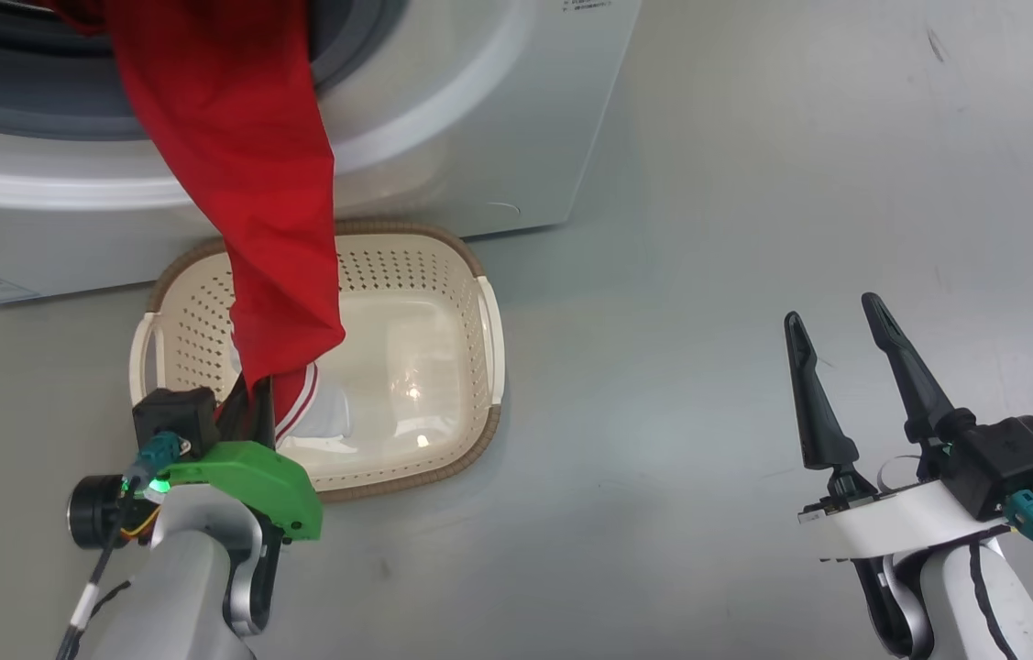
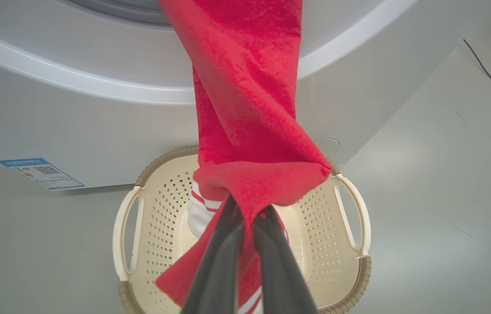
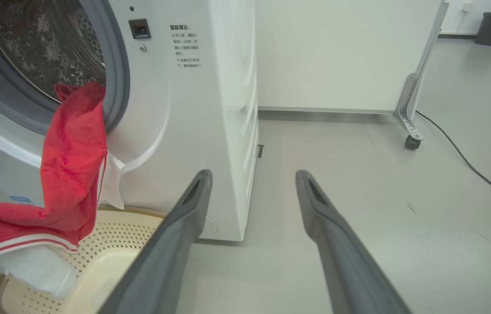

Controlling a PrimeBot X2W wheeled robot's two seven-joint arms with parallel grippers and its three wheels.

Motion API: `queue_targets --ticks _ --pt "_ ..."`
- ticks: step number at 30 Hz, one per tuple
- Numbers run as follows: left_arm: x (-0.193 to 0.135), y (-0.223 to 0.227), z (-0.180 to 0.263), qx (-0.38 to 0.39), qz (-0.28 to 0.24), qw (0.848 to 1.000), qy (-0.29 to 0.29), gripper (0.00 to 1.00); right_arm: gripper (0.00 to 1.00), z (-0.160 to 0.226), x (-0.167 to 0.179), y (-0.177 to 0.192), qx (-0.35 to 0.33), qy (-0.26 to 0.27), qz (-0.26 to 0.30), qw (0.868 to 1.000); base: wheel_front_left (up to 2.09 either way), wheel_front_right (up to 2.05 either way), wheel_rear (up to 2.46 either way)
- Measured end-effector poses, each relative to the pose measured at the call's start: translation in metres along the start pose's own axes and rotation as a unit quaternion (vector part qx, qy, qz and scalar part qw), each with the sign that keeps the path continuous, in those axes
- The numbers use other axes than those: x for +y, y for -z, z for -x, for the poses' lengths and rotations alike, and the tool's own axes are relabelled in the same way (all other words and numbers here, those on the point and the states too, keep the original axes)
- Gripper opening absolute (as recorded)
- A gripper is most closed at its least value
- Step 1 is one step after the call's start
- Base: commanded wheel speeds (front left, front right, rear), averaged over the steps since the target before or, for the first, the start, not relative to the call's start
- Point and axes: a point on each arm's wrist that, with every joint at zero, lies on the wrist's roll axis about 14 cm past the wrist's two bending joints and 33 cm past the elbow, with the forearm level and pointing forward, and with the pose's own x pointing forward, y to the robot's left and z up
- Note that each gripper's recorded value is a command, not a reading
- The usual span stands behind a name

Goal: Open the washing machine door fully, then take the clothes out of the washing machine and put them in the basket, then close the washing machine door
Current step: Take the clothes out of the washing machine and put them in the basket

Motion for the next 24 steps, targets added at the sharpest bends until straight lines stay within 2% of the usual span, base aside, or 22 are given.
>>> queue_targets --ticks 18,19,21,22,23,24 --pt "-0.004 0.067 -0.069 0.131 0.023 0.991 0.008 0.00 1.00 -0.009 -0.039 0.018 0.024 0.053 0.004 0.998 0.00 0.00 0.00" --pt "-0.002 0.069 -0.070 0.136 0.027 0.990 0.005 0.27 1.00 -0.010 -0.040 0.018 0.024 0.054 0.004 0.998 0.00 0.00 0.00" --pt "-0.001 0.074 -0.071 0.144 0.029 0.989 0.003 0.47 1.00 -0.009 -0.041 0.020 0.026 0.058 0.004 0.998 0.00 0.00 0.00" --pt "-0.001 0.075 -0.072 0.146 0.030 0.989 0.003 0.62 1.00 -0.008 -0.042 0.020 0.027 0.059 0.003 0.998 0.00 0.00 0.00" --pt "0.000 0.076 -0.072 0.149 0.030 0.988 0.002 0.82 1.00 -0.008 -0.042 0.021 0.027 0.060 0.003 0.998 0.00 0.00 0.00" --pt "0.001 0.077 -0.073 0.150 0.031 0.988 -0.001 0.91 1.00 -0.008 -0.043 0.021 0.028 0.061 0.003 0.998 0.00 0.00 0.00"
